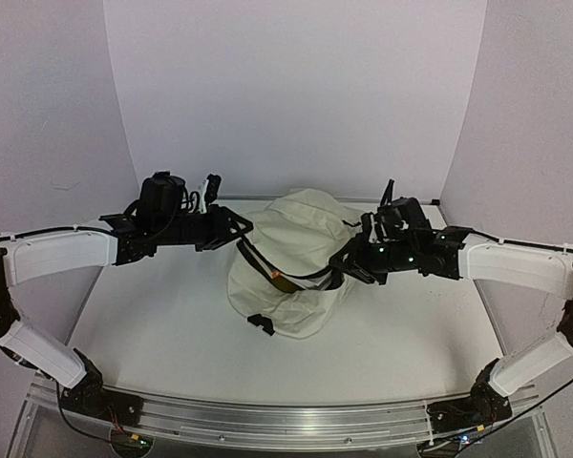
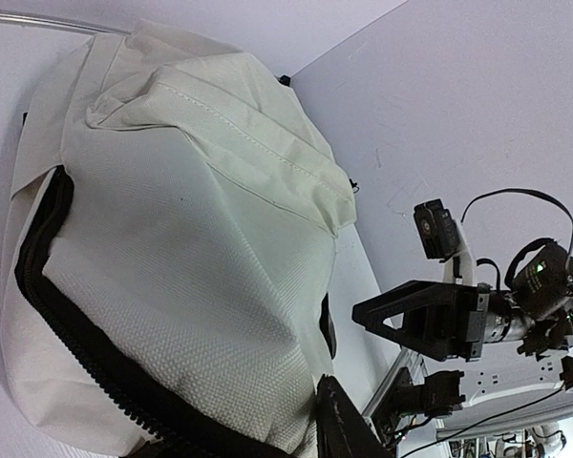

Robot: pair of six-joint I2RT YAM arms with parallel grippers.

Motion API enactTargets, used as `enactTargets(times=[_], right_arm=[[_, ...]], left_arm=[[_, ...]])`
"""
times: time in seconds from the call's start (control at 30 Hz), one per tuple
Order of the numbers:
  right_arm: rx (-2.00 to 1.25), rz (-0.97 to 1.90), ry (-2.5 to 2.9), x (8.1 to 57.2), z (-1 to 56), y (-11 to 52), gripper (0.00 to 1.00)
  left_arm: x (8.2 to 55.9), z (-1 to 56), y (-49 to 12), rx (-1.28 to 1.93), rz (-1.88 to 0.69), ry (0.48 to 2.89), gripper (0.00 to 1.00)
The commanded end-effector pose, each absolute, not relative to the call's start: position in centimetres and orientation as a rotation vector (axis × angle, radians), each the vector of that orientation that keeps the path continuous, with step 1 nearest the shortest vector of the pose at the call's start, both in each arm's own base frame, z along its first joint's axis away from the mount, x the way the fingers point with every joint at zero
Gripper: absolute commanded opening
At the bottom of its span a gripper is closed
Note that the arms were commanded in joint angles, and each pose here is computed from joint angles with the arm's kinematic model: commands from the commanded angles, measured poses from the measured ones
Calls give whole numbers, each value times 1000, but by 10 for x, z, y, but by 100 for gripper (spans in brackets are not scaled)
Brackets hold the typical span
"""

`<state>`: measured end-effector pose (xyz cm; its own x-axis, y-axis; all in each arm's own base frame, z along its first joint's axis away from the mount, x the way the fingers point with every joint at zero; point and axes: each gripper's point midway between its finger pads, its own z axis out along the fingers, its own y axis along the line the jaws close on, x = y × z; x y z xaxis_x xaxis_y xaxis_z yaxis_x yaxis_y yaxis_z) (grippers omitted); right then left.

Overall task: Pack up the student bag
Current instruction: Zip the student bag at the center of the board.

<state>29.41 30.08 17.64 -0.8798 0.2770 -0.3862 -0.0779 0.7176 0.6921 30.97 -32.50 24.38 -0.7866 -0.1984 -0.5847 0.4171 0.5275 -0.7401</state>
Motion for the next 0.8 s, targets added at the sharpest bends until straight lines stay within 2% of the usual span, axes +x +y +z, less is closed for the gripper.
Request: enactTargets(times=[0.0,0.3,0.77], right_arm=[[198,984,2437,298,169,304,31],[249,898,2449,302,152,304,30],[267,832,2443,315,141,309,23]], left_arm=[[314,268,-331,188,-1306,2056,27],[315,267,-332,189,-1312,2054,1],[314,267,-333,191,-1322,2054,0]])
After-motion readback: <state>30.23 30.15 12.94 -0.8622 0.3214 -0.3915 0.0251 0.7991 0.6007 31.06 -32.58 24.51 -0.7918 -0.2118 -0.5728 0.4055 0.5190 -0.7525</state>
